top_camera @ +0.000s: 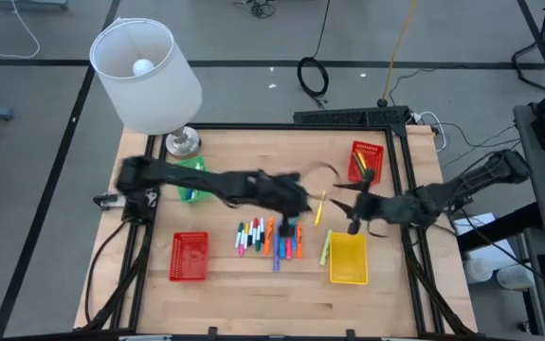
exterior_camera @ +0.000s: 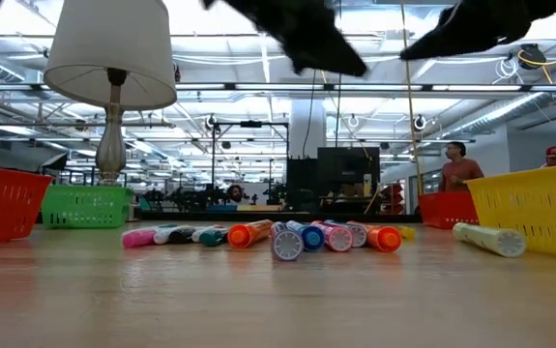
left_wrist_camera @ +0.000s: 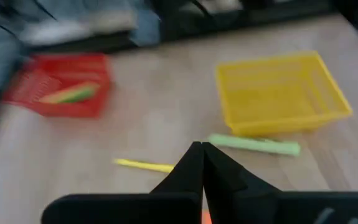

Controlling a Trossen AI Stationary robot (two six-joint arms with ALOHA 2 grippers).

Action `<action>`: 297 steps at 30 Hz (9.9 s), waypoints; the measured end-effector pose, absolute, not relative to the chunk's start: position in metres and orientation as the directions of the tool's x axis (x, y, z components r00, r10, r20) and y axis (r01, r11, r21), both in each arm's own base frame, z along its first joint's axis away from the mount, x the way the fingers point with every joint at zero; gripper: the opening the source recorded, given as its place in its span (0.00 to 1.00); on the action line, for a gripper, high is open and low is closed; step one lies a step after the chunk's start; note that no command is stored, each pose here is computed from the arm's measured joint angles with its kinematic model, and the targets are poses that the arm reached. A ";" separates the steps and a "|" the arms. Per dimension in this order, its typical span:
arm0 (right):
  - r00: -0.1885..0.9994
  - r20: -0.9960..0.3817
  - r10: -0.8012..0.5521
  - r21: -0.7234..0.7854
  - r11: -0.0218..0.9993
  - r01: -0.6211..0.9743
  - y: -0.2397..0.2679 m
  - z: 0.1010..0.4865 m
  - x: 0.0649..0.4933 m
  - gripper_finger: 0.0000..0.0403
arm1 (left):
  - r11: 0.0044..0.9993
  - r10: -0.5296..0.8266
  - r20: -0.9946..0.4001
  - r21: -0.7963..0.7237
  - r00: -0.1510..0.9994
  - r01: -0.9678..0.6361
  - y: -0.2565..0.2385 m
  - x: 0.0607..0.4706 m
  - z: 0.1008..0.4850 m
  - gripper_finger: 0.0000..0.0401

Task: Pick & Place Markers
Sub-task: Put the yellow pen into the top red basket, then put the green highlighter pen into the bottom red basket

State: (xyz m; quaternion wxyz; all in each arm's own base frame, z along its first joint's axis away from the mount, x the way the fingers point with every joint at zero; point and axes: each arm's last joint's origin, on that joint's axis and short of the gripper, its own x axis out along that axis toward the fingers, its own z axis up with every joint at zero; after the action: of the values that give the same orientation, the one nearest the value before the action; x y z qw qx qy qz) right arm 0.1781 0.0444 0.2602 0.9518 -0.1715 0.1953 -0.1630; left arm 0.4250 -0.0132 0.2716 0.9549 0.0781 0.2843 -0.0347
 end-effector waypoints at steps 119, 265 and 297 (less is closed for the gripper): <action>0.288 -0.850 -0.441 -0.113 0.686 0.718 -0.130 0.268 0.186 0.05 | 0.997 0.060 0.055 0.047 0.997 -0.063 0.014 0.243 0.307 0.08; 0.192 -0.981 -0.038 -0.144 0.806 -0.574 0.095 0.140 0.292 0.47 | 0.998 0.059 0.033 -0.004 0.998 -0.059 0.014 0.243 0.305 0.08; 0.627 -0.773 -0.097 -0.238 0.960 -0.144 0.069 0.237 0.278 0.10 | 0.998 0.059 0.033 -0.005 0.998 -0.059 0.014 0.243 0.305 0.08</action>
State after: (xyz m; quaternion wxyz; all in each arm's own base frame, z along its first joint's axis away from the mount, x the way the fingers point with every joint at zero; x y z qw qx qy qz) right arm 0.2775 0.0686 0.2367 0.8911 -0.1402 0.4315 0.0132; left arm 0.2434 0.0140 0.3049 0.9994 -0.0019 -0.0168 0.0295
